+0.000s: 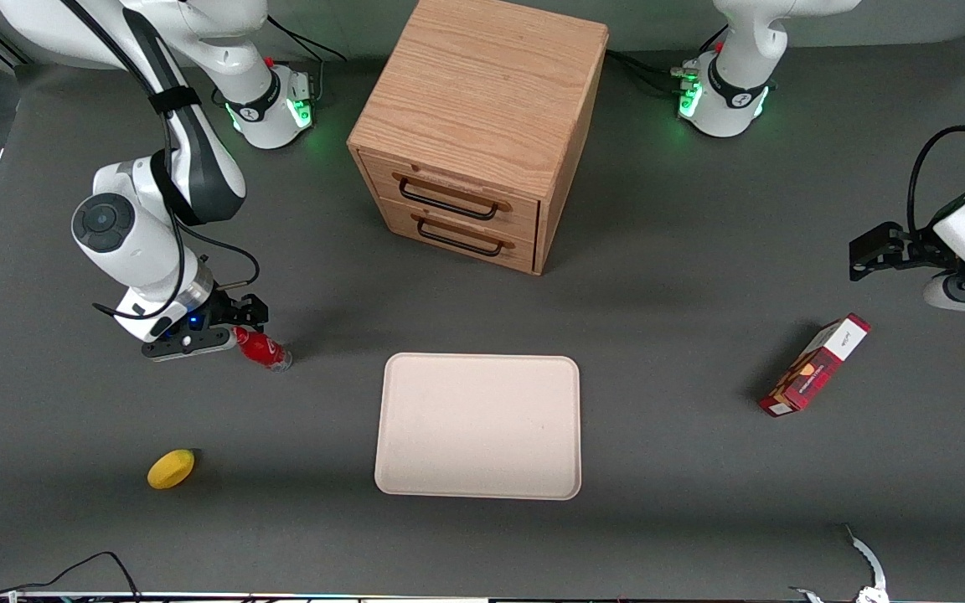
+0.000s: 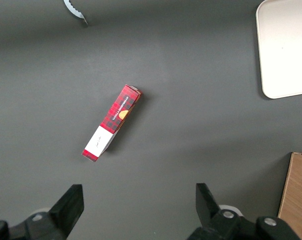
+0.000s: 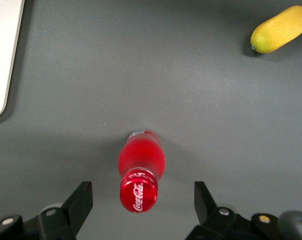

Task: Place coke bottle on tray
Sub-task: 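Lower the right gripper around the bottle's neck and close it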

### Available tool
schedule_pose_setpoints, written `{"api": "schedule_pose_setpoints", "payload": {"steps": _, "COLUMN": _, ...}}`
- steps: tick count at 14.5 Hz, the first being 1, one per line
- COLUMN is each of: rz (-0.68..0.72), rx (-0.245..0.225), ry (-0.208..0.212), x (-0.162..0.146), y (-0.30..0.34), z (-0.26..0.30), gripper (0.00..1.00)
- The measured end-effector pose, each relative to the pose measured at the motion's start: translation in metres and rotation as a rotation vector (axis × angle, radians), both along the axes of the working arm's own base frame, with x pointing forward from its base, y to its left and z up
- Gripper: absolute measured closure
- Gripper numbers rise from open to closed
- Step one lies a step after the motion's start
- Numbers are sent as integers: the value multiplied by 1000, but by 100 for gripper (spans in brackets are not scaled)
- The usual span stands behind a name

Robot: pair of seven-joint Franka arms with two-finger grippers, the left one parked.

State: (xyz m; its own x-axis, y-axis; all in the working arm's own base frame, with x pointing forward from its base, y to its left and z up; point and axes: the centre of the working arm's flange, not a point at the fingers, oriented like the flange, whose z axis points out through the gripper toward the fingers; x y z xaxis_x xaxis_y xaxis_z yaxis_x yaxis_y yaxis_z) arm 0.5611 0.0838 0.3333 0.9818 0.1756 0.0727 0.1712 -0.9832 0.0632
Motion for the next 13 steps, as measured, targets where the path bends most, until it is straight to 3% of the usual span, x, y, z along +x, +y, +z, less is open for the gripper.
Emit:
{"api": "schedule_pose_setpoints", "payload": {"steps": 3, "rz": 1, "rx": 0, "ry": 1, "x": 0, "y": 0, "z": -1, "gripper": 18}}
{"api": "schedule_pose_setpoints", "payload": {"steps": 6, "rz": -3, "rx": 0, "ry": 3, "x": 1, "y": -2, "z": -2, "gripper": 52}}
{"api": "schedule_pose_setpoints", "payload": {"steps": 8, "rz": -5, "rx": 0, "ry": 4, "x": 1, "y": -4, "z": -3, "gripper": 68}}
{"api": "schedule_pose_setpoints", "payload": {"steps": 13, "rz": -5, "rx": 0, "ry": 4, "x": 1, "y": -4, "z": -2, "gripper": 68}}
